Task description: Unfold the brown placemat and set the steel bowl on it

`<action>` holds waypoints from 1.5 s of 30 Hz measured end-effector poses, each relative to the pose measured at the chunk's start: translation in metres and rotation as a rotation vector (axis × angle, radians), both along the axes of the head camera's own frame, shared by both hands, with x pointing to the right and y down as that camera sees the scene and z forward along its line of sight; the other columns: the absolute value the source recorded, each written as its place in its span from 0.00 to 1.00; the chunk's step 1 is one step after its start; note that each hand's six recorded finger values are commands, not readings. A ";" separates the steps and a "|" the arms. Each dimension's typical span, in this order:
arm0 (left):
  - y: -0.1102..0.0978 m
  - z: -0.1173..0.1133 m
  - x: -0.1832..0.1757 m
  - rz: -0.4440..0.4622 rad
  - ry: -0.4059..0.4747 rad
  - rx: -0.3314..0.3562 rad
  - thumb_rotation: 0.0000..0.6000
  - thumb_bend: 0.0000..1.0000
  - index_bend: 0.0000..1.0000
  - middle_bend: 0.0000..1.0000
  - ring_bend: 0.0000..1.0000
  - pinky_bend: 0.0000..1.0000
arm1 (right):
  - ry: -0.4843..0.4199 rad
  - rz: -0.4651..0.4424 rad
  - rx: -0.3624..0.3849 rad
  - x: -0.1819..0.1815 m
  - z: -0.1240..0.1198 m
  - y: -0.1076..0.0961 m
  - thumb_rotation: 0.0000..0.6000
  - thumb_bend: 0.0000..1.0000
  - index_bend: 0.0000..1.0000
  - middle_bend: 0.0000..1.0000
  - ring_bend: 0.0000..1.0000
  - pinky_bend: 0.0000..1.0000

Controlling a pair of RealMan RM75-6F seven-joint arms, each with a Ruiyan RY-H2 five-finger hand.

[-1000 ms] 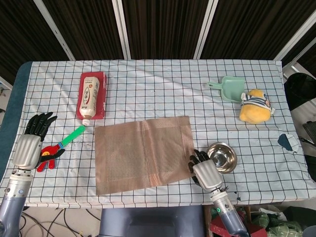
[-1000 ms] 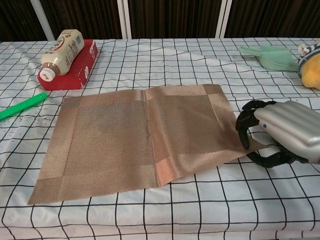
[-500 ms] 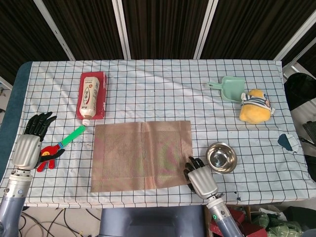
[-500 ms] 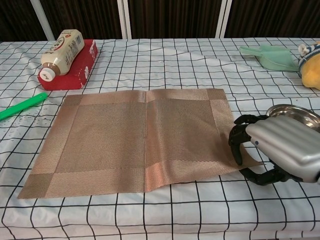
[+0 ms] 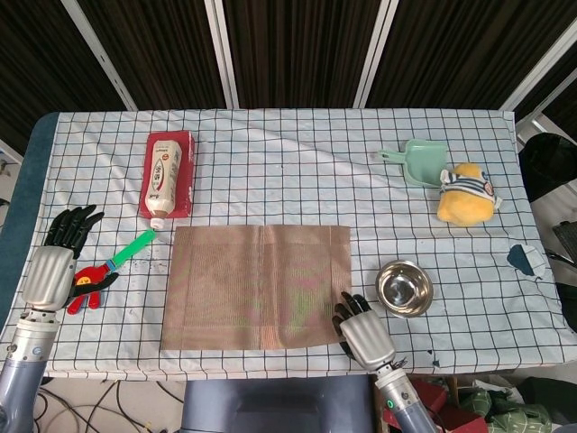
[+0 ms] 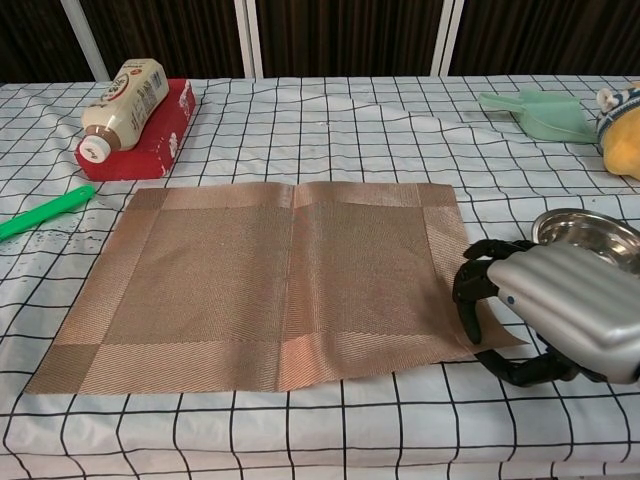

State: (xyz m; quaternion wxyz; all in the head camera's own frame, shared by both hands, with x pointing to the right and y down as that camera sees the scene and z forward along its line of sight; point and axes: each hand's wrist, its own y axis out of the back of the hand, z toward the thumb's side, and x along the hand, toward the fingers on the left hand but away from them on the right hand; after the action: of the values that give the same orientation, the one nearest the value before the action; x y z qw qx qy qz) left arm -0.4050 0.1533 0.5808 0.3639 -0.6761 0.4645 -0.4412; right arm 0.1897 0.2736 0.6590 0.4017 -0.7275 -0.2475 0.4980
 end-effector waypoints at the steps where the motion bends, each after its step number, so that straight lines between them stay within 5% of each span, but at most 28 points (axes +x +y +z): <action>1: 0.000 0.000 0.000 -0.001 0.000 0.001 1.00 0.06 0.11 0.04 0.00 0.00 | 0.003 0.001 0.002 0.001 0.000 -0.001 1.00 0.45 0.68 0.30 0.12 0.19; 11: 0.001 0.000 -0.001 -0.001 -0.008 0.003 1.00 0.06 0.11 0.04 0.00 0.00 | 0.022 -0.010 -0.005 0.007 0.000 0.003 1.00 0.24 0.26 0.15 0.08 0.18; 15: 0.001 -0.001 -0.001 0.000 -0.013 0.005 1.00 0.06 0.11 0.04 0.00 0.00 | 0.038 -0.011 -0.003 0.011 -0.002 0.003 1.00 0.17 0.17 0.11 0.07 0.18; 33: 0.004 -0.005 -0.001 0.013 -0.019 0.035 1.00 0.06 0.11 0.03 0.00 0.00 | 0.029 0.083 0.074 0.044 -0.040 -0.016 1.00 0.12 0.16 0.09 0.07 0.18; 45: 0.005 -0.009 -0.002 0.012 -0.015 0.054 1.00 0.06 0.11 0.03 0.00 0.00 | 0.115 0.147 0.050 0.075 -0.029 -0.021 1.00 0.17 0.35 0.20 0.09 0.18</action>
State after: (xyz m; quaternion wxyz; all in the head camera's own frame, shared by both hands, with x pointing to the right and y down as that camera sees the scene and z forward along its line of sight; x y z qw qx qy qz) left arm -0.4068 0.1582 0.5718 0.3880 -0.6656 0.4694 -0.4314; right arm 0.2646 0.2526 0.6302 0.3956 -0.6676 -0.2890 0.5606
